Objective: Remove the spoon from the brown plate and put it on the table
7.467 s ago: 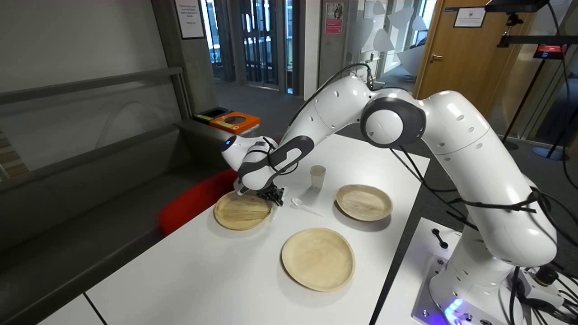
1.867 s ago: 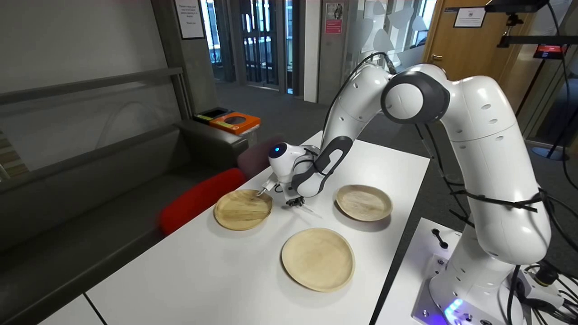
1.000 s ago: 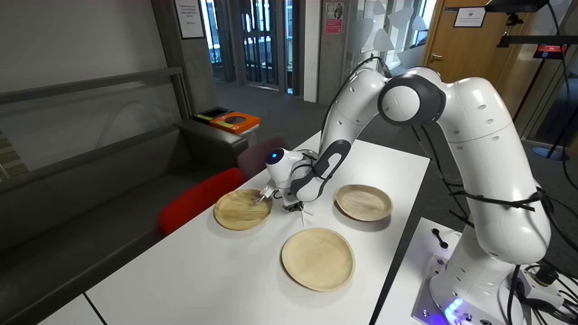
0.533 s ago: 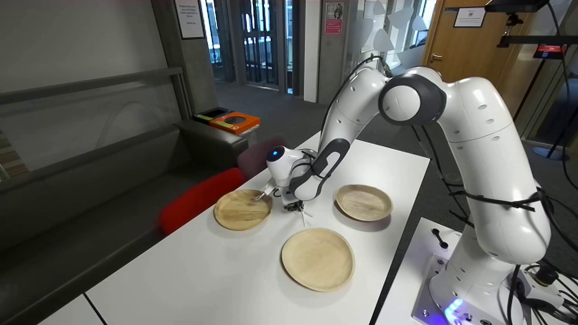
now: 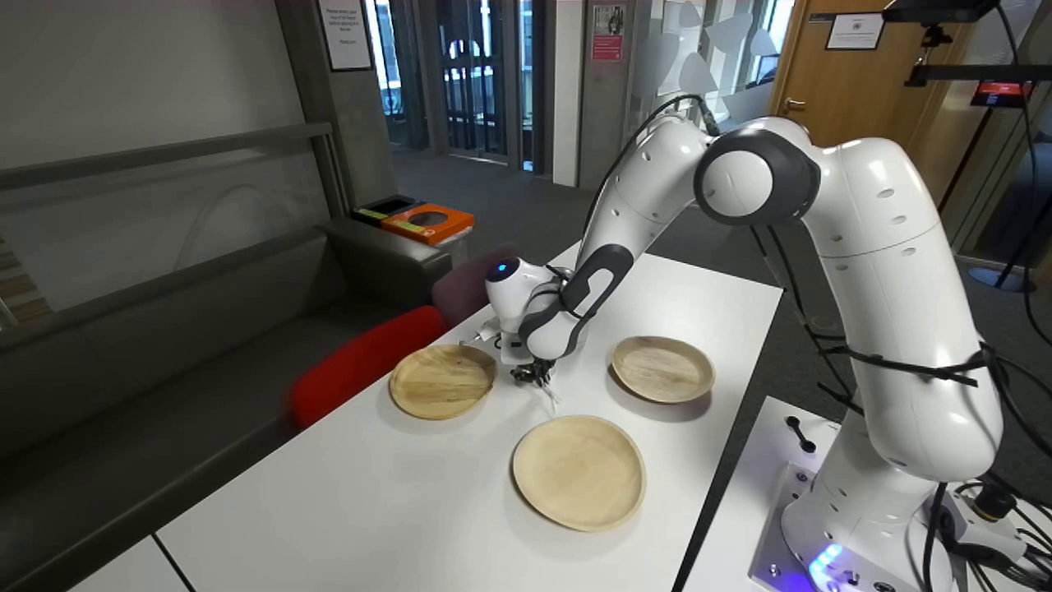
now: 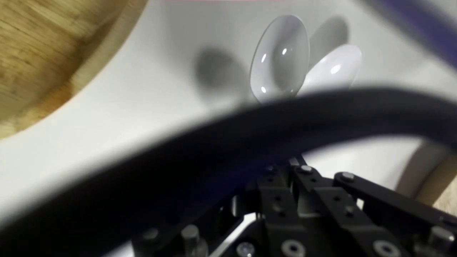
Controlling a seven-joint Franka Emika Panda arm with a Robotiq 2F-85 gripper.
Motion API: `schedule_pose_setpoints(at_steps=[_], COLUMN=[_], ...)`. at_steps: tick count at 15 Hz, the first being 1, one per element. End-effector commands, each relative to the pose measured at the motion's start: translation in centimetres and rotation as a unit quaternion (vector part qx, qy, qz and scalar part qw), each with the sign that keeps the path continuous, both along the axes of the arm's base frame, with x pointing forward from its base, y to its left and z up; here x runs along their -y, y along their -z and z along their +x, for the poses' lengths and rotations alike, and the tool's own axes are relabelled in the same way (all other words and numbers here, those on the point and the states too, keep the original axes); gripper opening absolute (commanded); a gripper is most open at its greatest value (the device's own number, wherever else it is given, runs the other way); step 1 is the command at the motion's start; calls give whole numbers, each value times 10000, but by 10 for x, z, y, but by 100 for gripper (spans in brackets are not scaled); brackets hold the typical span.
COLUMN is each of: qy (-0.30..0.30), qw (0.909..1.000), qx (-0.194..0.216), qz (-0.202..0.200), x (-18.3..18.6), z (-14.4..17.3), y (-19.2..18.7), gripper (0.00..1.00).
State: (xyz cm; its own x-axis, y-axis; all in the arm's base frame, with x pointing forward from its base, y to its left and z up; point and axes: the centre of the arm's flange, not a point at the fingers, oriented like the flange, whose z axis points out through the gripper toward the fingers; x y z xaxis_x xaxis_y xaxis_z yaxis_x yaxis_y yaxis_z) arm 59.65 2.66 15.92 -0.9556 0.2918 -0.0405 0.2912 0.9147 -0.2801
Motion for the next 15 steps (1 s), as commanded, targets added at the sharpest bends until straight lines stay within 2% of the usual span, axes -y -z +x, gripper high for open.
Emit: schedule_pose_setpoints(at_steps=[1,8,11,15], qy=[782,1879,2095,2202], qw=[9961,9782,9725,9694], qx=[355,695,820,900], qz=[221,545,601,614], x=[-4,-6,-4,-2], z=[-15,-16,-19,-24], y=[-13,-14,-19,-27], gripper=[2,2,2,2])
